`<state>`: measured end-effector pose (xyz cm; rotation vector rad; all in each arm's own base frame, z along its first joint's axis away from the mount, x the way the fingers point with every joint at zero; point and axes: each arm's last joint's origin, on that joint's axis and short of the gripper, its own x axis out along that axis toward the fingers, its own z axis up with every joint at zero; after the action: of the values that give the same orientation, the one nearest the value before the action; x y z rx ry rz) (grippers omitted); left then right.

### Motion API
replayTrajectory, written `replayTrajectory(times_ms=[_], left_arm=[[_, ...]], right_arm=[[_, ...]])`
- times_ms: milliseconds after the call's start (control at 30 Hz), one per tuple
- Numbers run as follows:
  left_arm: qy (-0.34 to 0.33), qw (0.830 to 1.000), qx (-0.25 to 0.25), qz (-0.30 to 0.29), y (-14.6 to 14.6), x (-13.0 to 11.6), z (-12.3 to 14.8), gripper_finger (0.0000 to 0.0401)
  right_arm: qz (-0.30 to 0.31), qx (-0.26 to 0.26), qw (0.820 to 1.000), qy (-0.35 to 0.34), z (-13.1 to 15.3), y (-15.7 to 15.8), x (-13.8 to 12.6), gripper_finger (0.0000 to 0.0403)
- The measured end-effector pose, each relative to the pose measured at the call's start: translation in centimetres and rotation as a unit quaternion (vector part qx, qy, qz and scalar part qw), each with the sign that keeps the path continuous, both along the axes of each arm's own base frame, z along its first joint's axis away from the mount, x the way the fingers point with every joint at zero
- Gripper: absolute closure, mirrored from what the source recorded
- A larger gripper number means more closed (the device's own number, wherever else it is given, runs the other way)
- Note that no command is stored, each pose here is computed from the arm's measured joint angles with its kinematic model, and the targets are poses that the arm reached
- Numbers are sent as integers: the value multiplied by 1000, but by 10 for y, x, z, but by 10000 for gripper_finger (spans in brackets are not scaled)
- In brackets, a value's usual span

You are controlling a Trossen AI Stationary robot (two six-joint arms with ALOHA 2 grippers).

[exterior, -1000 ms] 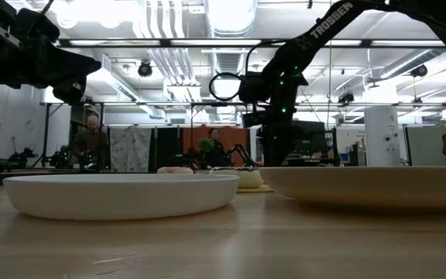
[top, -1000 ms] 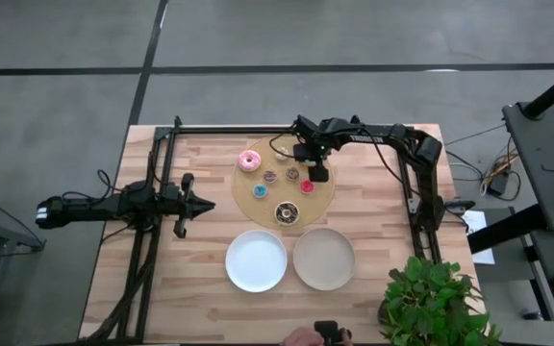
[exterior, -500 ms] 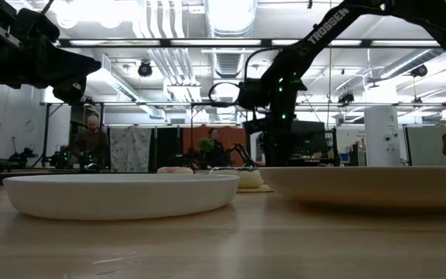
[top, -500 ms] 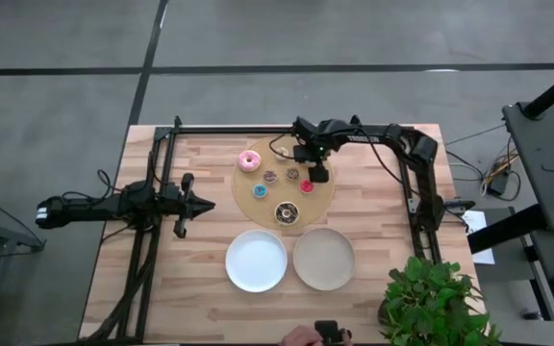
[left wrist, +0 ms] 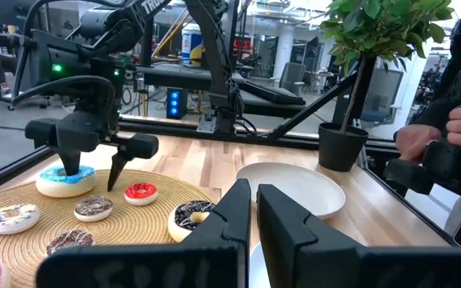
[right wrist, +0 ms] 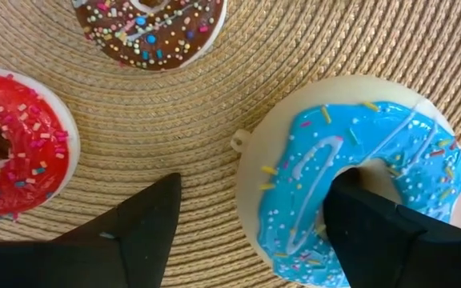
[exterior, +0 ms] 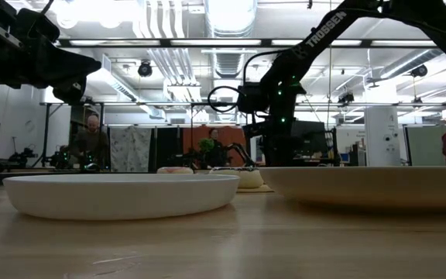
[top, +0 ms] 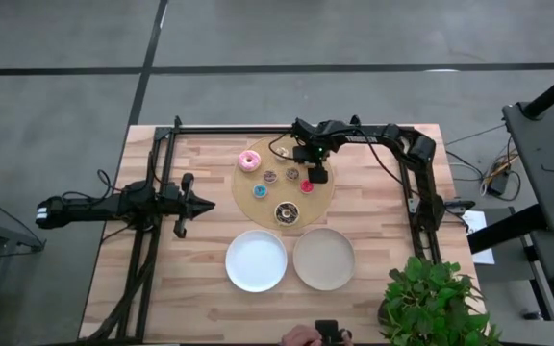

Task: Pick & Place donuts
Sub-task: Put the big blue donut on the brown plate

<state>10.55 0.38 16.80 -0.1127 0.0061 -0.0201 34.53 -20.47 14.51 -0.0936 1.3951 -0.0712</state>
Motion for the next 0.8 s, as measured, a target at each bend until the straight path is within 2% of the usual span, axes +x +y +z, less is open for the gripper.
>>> replayTrajectory(times_ms=[800], left_arm=[[0,1000,0,0,0,0,0,401]], right_arm=[[1,-3,1000,-3,3,0,0,255]])
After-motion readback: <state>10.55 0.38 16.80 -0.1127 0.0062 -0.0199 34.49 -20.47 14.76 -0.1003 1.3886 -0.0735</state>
